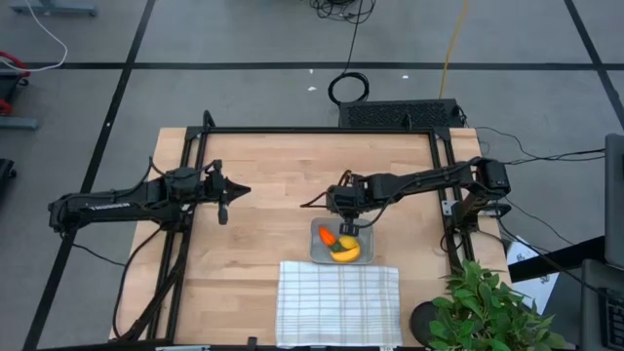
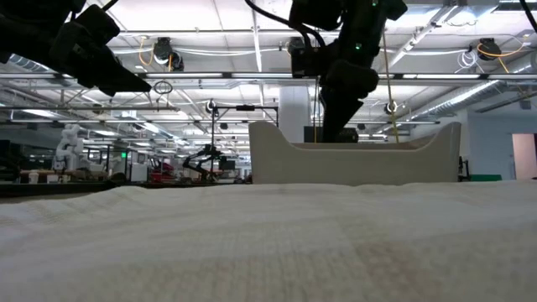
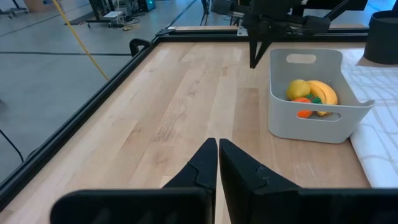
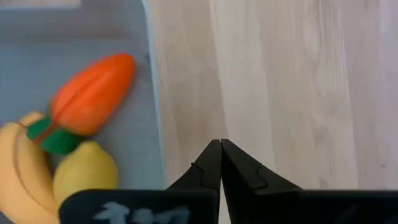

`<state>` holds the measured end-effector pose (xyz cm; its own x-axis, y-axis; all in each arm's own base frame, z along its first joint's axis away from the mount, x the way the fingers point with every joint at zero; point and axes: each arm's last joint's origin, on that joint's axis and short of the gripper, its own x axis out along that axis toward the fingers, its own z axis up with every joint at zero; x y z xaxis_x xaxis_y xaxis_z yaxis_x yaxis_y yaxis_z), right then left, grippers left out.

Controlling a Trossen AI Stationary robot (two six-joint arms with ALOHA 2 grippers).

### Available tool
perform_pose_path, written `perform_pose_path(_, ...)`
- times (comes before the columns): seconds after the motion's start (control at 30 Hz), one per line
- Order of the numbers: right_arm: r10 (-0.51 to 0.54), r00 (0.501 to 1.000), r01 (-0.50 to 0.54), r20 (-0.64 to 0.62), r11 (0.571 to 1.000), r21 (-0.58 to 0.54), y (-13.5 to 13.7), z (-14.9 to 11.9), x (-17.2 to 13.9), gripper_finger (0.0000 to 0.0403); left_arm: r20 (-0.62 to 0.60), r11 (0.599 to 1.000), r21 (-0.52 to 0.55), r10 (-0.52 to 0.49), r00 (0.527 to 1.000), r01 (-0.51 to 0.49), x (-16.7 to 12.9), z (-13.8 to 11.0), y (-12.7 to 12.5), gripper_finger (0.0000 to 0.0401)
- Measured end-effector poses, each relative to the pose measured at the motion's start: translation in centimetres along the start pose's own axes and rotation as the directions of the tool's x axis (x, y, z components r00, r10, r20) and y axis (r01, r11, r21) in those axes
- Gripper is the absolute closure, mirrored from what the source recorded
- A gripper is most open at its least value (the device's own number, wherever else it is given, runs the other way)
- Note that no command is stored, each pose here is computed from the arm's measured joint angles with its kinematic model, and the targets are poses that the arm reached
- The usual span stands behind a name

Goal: Pick and placing Produce into tupperware
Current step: Adjust the gray bin

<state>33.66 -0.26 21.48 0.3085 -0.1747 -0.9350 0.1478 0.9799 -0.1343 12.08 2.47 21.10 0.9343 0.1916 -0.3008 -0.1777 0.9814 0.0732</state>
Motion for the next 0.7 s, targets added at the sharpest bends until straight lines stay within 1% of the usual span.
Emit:
perform_pose_path(0.2, 0.052, 0.997, -0.050, 0.055, 0.998, -0.033, 0.15, 0.57, -0.03, 0.0403, 0.000, 1.000, 0.000, 0.000, 1.000, 0.000, 0.00, 0.00, 0.00, 0.0380)
perform_pose_path(0.57, 0.053, 0.997, -0.052, 0.056, 0.998, -0.034, 0.16, 0.58, -0.03, 0.0403, 0.000, 1.000, 0.001, 0.000, 1.000, 0.000, 0.00, 0.00, 0.00, 0.0380)
perform_pose_path(0.7, 0.057, 0.995, -0.052, 0.077, 0.997, -0.058, 0.18, 0.79, -0.04, 0.0403, 0.000, 1.000, 0.001, 0.000, 1.000, 0.000, 0.00, 0.00, 0.00, 0.0380)
